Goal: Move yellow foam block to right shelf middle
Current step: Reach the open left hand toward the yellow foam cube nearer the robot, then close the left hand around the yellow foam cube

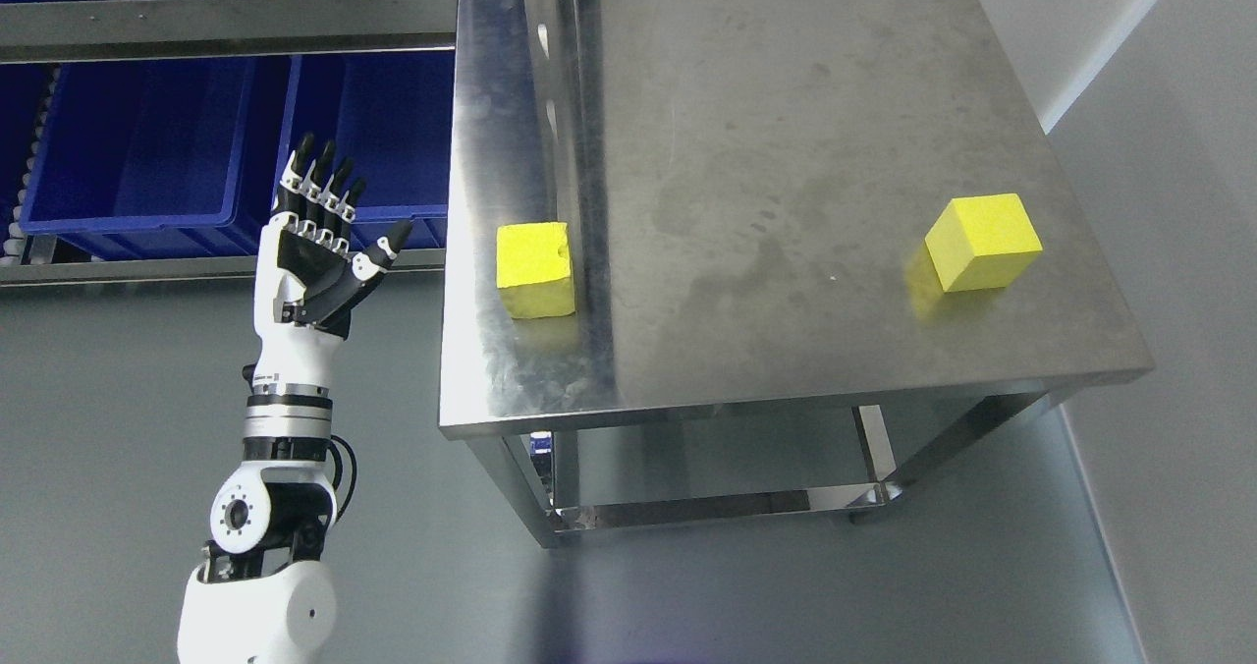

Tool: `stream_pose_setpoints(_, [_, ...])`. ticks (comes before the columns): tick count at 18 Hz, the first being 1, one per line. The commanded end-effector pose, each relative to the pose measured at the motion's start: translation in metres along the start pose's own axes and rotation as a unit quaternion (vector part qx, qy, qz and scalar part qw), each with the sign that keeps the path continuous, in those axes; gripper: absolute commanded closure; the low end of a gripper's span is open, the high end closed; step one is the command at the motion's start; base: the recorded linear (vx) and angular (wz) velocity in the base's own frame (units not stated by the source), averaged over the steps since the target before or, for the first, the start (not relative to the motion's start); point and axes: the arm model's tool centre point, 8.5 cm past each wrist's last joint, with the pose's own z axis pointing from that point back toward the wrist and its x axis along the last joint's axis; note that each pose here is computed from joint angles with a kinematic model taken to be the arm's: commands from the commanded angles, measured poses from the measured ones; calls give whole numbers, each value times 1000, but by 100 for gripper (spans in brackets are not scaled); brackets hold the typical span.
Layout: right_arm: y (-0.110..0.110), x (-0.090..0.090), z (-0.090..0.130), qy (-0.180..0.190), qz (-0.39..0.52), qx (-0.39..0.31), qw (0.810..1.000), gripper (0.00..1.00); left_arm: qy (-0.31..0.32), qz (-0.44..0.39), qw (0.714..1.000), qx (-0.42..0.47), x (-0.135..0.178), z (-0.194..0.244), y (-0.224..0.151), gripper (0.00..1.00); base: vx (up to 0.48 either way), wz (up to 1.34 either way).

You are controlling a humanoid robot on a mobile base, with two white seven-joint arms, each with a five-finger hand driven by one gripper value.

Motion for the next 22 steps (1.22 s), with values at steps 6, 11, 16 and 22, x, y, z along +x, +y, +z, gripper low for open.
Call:
stream_pose_setpoints(6, [-11, 6, -1, -8, 2, -8, 1000, 0, -12, 6, 996, -88, 0, -22, -58, 0, 0, 0])
stream_pose_setpoints(11, [-11, 6, -1, -8, 2, -8, 1000, 0, 14, -10, 988, -156, -18, -10, -106, 0, 0, 0])
stream_pose_setpoints(16, [-11, 6, -1, -8, 2, -8, 1000, 0, 31, -3, 986, -164, -28, 6, -114, 0, 0, 0])
stream_pose_setpoints(22, [-11, 6, -1, -8, 2, -8, 1000, 0, 53, -32, 985, -160, -36, 21, -111, 2, 0, 0])
